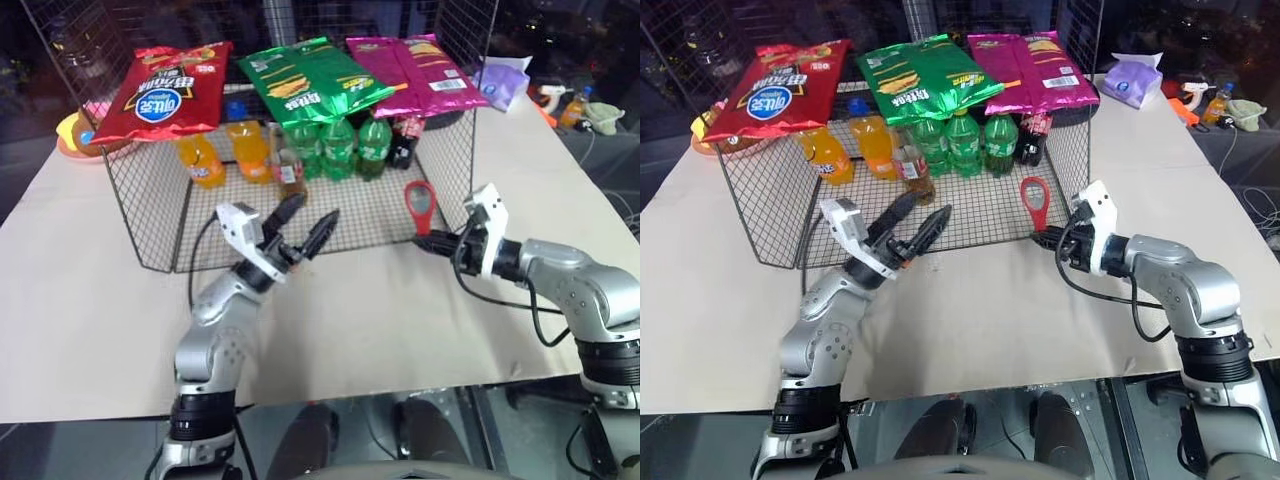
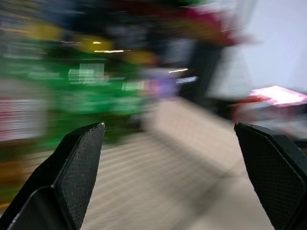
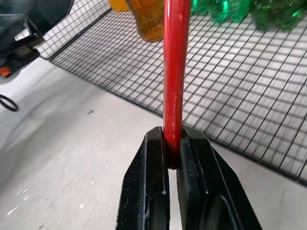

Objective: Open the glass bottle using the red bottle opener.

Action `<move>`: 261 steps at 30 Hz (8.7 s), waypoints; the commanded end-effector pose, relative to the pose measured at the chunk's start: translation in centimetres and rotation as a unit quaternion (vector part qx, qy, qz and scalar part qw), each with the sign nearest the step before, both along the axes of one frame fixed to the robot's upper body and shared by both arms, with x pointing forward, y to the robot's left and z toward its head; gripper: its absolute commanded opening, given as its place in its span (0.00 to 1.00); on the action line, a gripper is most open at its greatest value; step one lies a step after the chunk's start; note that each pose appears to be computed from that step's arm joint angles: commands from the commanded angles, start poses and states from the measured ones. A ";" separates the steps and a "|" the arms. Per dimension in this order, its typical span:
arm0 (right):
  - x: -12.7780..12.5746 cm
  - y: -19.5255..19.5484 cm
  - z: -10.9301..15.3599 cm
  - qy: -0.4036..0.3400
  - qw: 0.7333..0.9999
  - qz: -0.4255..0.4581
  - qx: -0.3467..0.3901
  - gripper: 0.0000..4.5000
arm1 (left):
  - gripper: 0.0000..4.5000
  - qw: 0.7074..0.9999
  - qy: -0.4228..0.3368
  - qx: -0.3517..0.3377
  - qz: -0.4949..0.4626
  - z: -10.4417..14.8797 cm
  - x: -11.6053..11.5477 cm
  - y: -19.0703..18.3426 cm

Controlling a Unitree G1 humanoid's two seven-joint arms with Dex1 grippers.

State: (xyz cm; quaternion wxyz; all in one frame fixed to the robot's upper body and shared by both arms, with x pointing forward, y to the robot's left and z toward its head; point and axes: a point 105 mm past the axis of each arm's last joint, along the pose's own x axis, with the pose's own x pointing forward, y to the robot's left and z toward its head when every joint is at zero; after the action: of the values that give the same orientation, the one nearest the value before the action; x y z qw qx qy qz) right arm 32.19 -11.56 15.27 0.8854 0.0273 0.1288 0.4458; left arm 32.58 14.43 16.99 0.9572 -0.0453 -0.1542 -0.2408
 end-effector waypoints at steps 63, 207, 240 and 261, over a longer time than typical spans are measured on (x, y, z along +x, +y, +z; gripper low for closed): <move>-0.1 1.4 0.0 -0.049 0.999 0.001 -0.006 0.00 | 0.62 0.973 -0.061 0.112 0.194 1.6 7.7 -0.1; -1.7 9.4 1.9 -0.625 0.737 0.062 -0.249 0.00 | 0.36 0.958 -0.082 0.102 -0.257 -0.4 -2.7 -5.1; 0.7 7.1 9.9 -0.754 0.569 0.033 -0.328 0.00 | 0.36 0.960 -0.073 0.098 -0.250 -1.0 -2.2 -5.1; 2.5 4.0 10.8 -0.692 0.668 -0.091 -0.259 0.00 | 0.36 0.965 -0.077 0.091 -0.235 -0.9 -2.0 -4.6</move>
State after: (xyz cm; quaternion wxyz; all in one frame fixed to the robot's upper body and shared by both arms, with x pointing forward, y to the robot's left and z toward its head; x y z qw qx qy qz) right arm 34.66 -6.91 25.35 0.7049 -0.5352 -0.4131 0.2145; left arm 29.90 9.15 17.61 0.8413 0.0190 -0.2206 -0.4931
